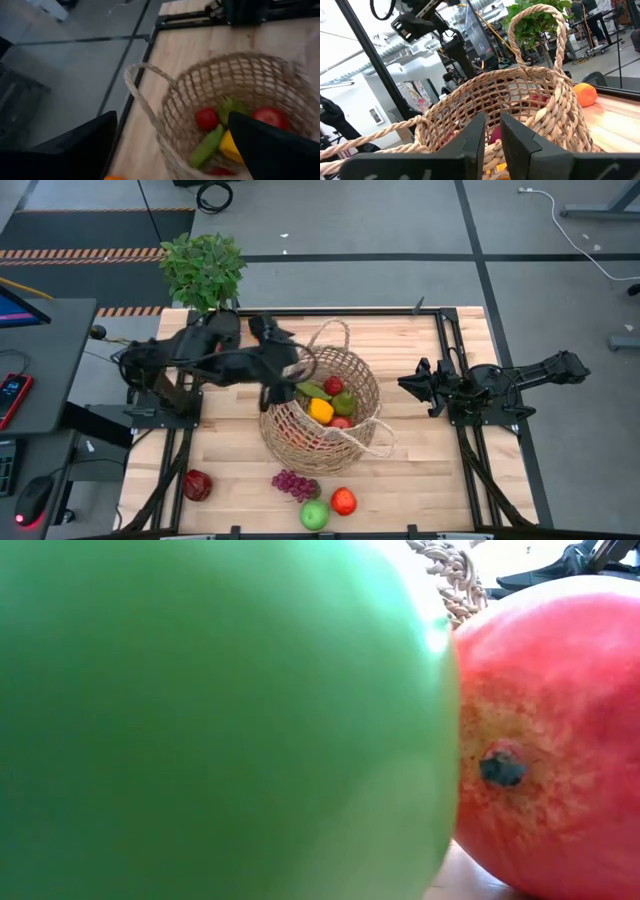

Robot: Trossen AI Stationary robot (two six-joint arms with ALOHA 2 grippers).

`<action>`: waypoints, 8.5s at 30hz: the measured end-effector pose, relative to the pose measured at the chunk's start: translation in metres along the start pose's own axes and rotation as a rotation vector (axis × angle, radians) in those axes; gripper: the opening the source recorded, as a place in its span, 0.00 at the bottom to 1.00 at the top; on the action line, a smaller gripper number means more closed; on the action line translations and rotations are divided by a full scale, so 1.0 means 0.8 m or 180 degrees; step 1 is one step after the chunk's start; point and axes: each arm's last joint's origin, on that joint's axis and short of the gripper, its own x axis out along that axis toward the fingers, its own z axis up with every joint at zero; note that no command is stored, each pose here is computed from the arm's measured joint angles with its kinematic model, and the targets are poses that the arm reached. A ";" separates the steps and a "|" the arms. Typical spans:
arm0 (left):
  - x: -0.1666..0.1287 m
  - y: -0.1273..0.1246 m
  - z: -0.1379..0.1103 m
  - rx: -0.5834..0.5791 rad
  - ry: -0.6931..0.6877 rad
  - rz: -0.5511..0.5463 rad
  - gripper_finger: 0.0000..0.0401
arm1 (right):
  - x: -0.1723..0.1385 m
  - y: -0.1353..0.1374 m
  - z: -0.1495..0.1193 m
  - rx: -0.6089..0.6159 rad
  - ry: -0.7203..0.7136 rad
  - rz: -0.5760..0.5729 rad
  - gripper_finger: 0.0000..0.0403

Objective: Build produce basket
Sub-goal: Put the apple into the basket

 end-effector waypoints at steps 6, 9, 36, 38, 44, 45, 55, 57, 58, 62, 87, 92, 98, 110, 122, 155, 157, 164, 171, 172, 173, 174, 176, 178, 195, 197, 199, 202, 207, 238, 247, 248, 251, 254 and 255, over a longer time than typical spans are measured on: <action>-0.046 -0.012 -0.027 -0.0183 0.0196 -0.0223 0.96 | 0.000 0.000 0.000 0.0001 -0.0002 0.0000 0.16; -0.068 -0.023 -0.034 -0.0256 0.0132 -0.0496 0.96 | 0.000 0.000 0.000 0.0002 -0.0005 0.0003 0.16; -0.077 -0.153 -0.186 -0.1583 0.1621 -0.1331 0.96 | 0.000 0.000 0.000 0.0000 -0.0001 0.0000 0.16; -0.078 -0.158 -0.182 -0.1731 0.1594 -0.1460 0.96 | 0.000 0.000 0.000 0.0000 -0.0002 0.0000 0.16; -0.080 -0.163 -0.180 -0.1783 0.1697 -0.1665 0.96 | 0.000 0.000 0.000 0.0000 -0.0001 0.0000 0.16; -0.081 -0.163 -0.181 -0.1740 0.1822 -0.1715 0.96 | 0.000 0.000 0.000 0.0000 -0.0001 0.0000 0.16; -0.094 -0.205 -0.212 -0.0626 0.2242 -0.1968 0.96 | 0.000 0.000 0.000 0.0000 -0.0002 0.0000 0.16; -0.093 -0.221 -0.221 -0.0109 0.2160 -0.2051 0.96 | 0.000 0.000 0.000 0.0000 -0.0001 0.0001 0.16; -0.093 -0.228 -0.225 0.0109 0.2129 -0.2083 0.96 | 0.000 0.000 0.000 0.0000 -0.0001 0.0000 0.16; -0.089 -0.259 -0.245 0.0739 0.2176 -0.2071 0.96 | 0.000 0.000 0.000 0.0000 -0.0002 0.0000 0.16; -0.074 -0.299 -0.344 0.2019 0.2936 -0.2196 0.96 | 0.000 0.000 0.000 0.0000 0.0001 -0.0001 0.16; -0.068 -0.296 -0.361 0.2287 0.2964 -0.2158 0.96 | 0.000 0.000 0.000 0.0000 -0.0001 0.0000 0.16; -0.051 -0.293 -0.383 0.2380 0.3048 -0.2044 0.96 | 0.000 0.000 0.000 0.0000 0.0001 0.0000 0.16; -0.035 -0.297 -0.399 0.2250 0.3047 -0.2116 0.96 | 0.000 0.000 0.000 0.0000 0.0000 -0.0001 0.16; -0.018 -0.295 -0.388 0.1671 0.3159 -0.1798 0.93 | 0.000 0.000 0.000 0.0000 0.0000 -0.0001 0.16; -0.025 -0.180 -0.273 -0.1422 0.0877 -0.0689 0.85 | 0.000 0.000 0.000 0.0000 -0.0001 -0.0001 0.16; -0.030 -0.163 -0.263 -0.1607 0.0603 -0.0698 0.85 | 0.000 0.000 0.000 0.0000 0.0000 0.0000 0.16; -0.050 -0.097 -0.232 -0.2452 -0.0348 -0.0630 0.85 | 0.000 0.000 0.000 0.0000 0.0000 0.0000 0.16; -0.073 -0.038 -0.208 -0.3518 -0.0878 -0.0933 0.85 | 0.000 0.000 0.000 0.0000 -0.0001 -0.0001 0.16; -0.076 -0.030 -0.206 -0.3654 -0.0940 -0.0997 0.86 | 0.000 0.000 0.000 0.0000 -0.0001 -0.0002 0.16; -0.080 -0.022 -0.203 -0.3764 -0.1017 -0.1061 0.86 | 0.000 0.000 0.000 0.0000 0.0000 -0.0001 0.16; -0.084 -0.015 -0.200 -0.3852 -0.1095 -0.1128 0.86 | 0.000 0.000 0.000 0.0000 0.0000 0.0000 0.16; -0.093 -0.003 -0.192 -0.4012 -0.1273 -0.1268 0.86 | 0.000 0.000 0.000 0.0000 0.0000 -0.0001 0.16; -0.101 0.006 -0.184 -0.4137 -0.1465 -0.1405 0.86 | 0.000 0.000 0.000 0.0000 -0.0001 -0.0001 0.16; -0.129 0.036 -0.151 -0.4179 -0.2350 -0.1642 0.86 | 0.000 0.000 0.000 0.0000 -0.0001 -0.0002 0.16; -0.129 0.036 -0.151 -0.4164 -0.2349 -0.1673 0.86 | 0.000 0.000 0.000 0.0000 0.0000 -0.0001 0.16; -0.129 0.035 -0.150 -0.4148 -0.2347 -0.1702 0.86 | 0.000 0.000 0.000 0.0000 -0.0001 -0.0001 0.16; -0.128 0.033 -0.150 -0.3920 -0.2382 -0.1597 0.86 | 0.000 0.000 0.000 0.0000 0.0000 -0.0001 0.16; -0.120 0.024 -0.144 -0.2913 -0.2520 -0.1052 0.86 | 0.000 0.000 0.000 0.0000 -0.0001 -0.0002 0.16; -0.075 0.065 -0.128 0.2564 -0.1504 0.2127 0.86 | 0.000 0.000 0.000 0.0000 0.0000 -0.0001 0.16; -0.073 0.065 -0.125 0.2341 -0.1865 0.1921 0.86 | 0.000 0.000 0.000 0.0000 -0.0001 -0.0001 0.16; -0.072 0.065 -0.124 0.2260 -0.2065 0.1794 0.86 | 0.000 0.000 0.000 0.0000 0.0000 -0.0002 0.16; -0.072 0.063 -0.120 0.1888 -0.2701 0.1269 0.86 | 0.000 0.000 0.000 0.0000 -0.0002 -0.0001 0.16; -0.072 0.063 -0.117 0.1455 -0.3134 0.0741 0.86 | 0.000 0.000 0.000 0.0000 0.0000 0.0000 0.16; -0.073 0.062 -0.116 0.1317 -0.3253 0.0553 0.86 | 0.000 0.000 0.000 0.0000 0.0000 -0.0002 0.16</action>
